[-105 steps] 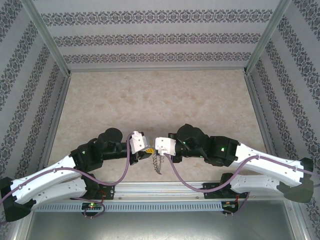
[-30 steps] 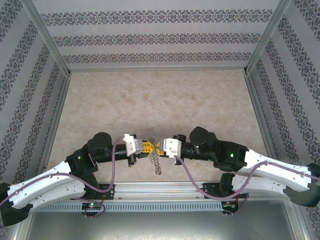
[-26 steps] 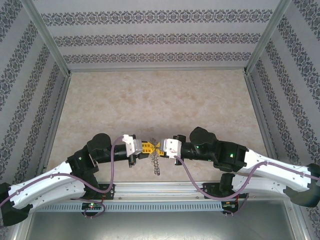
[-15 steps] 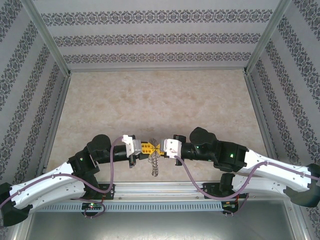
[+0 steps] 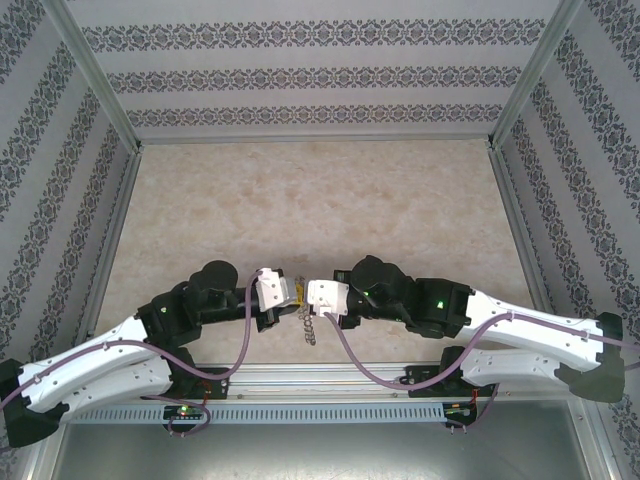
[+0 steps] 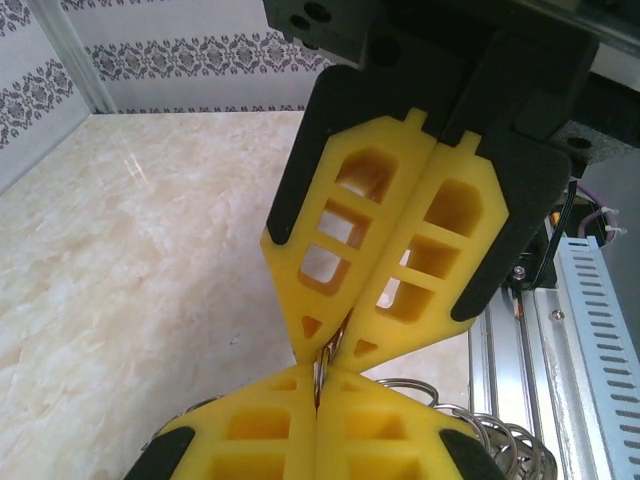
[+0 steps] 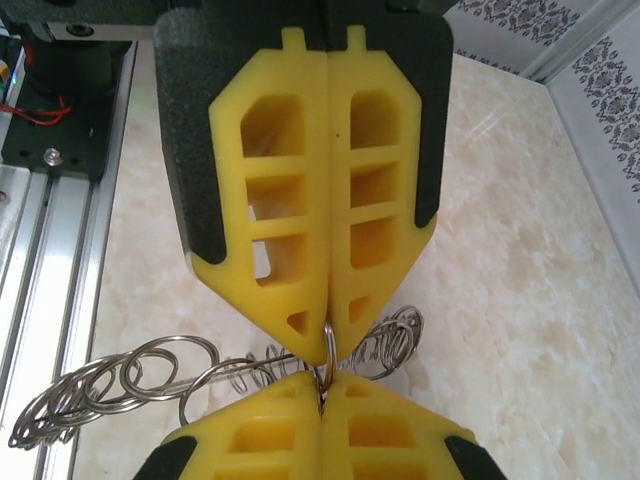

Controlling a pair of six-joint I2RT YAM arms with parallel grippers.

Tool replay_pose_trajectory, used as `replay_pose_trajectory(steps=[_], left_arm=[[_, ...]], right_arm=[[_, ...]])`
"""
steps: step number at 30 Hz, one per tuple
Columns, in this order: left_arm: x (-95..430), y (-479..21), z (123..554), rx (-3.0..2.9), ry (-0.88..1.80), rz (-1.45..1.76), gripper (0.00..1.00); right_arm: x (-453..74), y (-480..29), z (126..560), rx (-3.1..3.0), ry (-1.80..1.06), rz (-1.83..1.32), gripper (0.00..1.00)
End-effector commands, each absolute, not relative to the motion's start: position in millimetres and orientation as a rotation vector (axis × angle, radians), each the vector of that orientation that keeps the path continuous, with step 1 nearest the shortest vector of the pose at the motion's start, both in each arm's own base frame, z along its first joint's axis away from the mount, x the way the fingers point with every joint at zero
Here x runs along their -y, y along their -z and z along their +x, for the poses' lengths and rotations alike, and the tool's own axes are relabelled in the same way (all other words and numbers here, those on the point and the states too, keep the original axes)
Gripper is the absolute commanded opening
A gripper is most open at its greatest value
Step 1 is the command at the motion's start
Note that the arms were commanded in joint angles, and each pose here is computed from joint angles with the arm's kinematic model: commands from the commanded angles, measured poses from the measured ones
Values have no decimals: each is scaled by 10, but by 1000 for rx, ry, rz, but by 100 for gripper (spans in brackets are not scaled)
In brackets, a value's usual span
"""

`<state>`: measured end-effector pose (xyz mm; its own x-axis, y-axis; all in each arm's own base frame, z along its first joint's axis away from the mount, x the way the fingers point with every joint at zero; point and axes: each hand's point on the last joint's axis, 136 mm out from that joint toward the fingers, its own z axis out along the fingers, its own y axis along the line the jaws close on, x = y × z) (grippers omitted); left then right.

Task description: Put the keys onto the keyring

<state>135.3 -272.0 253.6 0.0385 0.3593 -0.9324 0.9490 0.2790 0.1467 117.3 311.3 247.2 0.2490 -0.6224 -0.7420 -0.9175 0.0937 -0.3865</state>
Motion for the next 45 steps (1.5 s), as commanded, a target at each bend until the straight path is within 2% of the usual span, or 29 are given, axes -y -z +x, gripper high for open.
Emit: replay_pose_trajectory(steps=[1,7,11,14,23,24,27,31,35,40,41,43,45], left_arm=[[2727,-2699,1370,-1472,698,1249,0],[2720,-3064,1271,-1301,802,1139,0],[2712,-3306,1181,-1176,892,1061,0],[2702,-3421,1139,-1117,933,1025,0],[2675,-3535,1078,-1049,1005,968,0],[2679,-3528,1077,-1050,1007,968,0],[2676,-3501,1102,-1071,989,972,0],[2687,-3275,1199,-1223,871,1074,0],[2654,-2959,1299,-1383,737,1186,8],[2674,-2681,1355,-1518,673,1283,9],[2680,-2652,1367,-1527,668,1285,8],[2689,-2634,1370,-1523,673,1280,0],[2702,-2662,1350,-1500,695,1269,0]], right_arm=[[-3177,-2735,1033,-1363,-474,-1616,0],[-3153,-2767,950,-1343,-550,-1582,0],[-3151,-2749,902,-1344,-593,-1572,11],[-3154,-2749,873,-1338,-618,-1572,15],[-3178,-2746,850,-1325,-638,-1572,16],[-3175,-2749,854,-1325,-636,-1570,14],[-3139,-2772,876,-1322,-615,-1561,0],[-3073,-2809,933,-1327,-573,-1544,0],[-3082,-2751,995,-1354,-510,-1580,0],[-3153,-2693,1038,-1376,-465,-1633,0],[-3169,-2708,1029,-1368,-468,-1638,0],[-3181,-2747,1020,-1355,-473,-1639,0],[-3181,-2785,1025,-1347,-472,-1635,0]])
